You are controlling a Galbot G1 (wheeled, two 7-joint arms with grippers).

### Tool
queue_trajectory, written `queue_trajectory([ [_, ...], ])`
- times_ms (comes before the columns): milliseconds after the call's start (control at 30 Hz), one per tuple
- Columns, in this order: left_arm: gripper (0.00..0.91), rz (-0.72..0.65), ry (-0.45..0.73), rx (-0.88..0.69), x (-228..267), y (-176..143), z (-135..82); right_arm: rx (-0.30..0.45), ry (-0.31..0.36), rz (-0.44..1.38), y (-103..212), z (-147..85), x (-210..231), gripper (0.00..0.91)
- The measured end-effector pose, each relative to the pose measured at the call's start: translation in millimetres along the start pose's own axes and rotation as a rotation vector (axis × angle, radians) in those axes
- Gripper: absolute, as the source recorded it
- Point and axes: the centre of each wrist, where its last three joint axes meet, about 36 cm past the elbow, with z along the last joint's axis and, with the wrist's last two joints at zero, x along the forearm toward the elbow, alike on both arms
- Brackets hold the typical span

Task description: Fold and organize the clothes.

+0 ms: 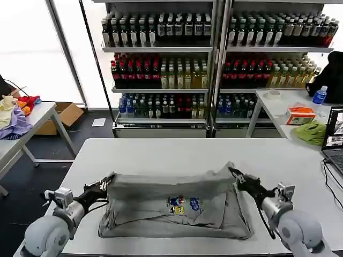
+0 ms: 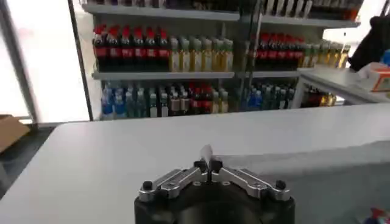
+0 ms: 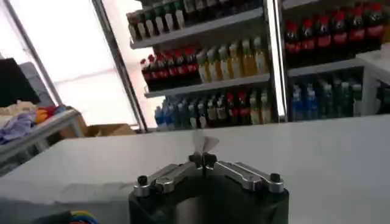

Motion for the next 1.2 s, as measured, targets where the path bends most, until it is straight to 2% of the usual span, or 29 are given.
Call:
queue_trajectory([
  [167, 0.01, -0.01, 0.05, 0.0, 19.7, -11.6, 21.6, 0.002, 0.076, 0.035, 4.4, 28.7, 19.4, 0.0],
  [267, 0.01, -0.014, 0.081, -0.002, 31.4, -20.1, 33.1, 0.005, 0.095, 0.055, 6.8, 37.3, 29.0, 0.0],
  [300, 0.171, -0.016, 0.092, -0.001, 35.7, -23.0, 37.4, 0.006, 0.098, 0.062, 7.4, 39.0, 31.6, 0.353],
  [333, 0.494, -0.02, 0.103, -0.002, 39.5, -25.3, 41.0, 0.008, 0.1, 0.069, 8.0, 40.3, 34.0, 0.907],
  [367, 0.907, -0.026, 0.113, -0.004, 43.3, -27.6, 44.4, 0.008, 0.1, 0.077, 8.7, 41.0, 36.5, 0.907],
  [533, 0.907, -0.047, 0.161, -0.008, 60.6, -38.4, 58.8, 0.01, 0.097, 0.1, 11.7, 44.2, 46.4, 0.907],
  [800, 0.907, -0.102, 0.166, -0.023, 76.0, -43.5, 56.4, 0.03, 0.037, 0.112, 13.1, 43.3, 57.6, 0.907],
  [1000, 0.907, -0.157, 0.138, -0.007, 88.3, -45.0, 52.9, 0.084, -0.103, 0.121, -0.9, 47.8, 65.3, 0.907],
  [1200, 0.907, -0.203, 0.096, 0.033, 92.5, -54.2, 62.8, 0.11, -0.223, 0.154, -22.6, 64.7, 73.7, 0.907],
])
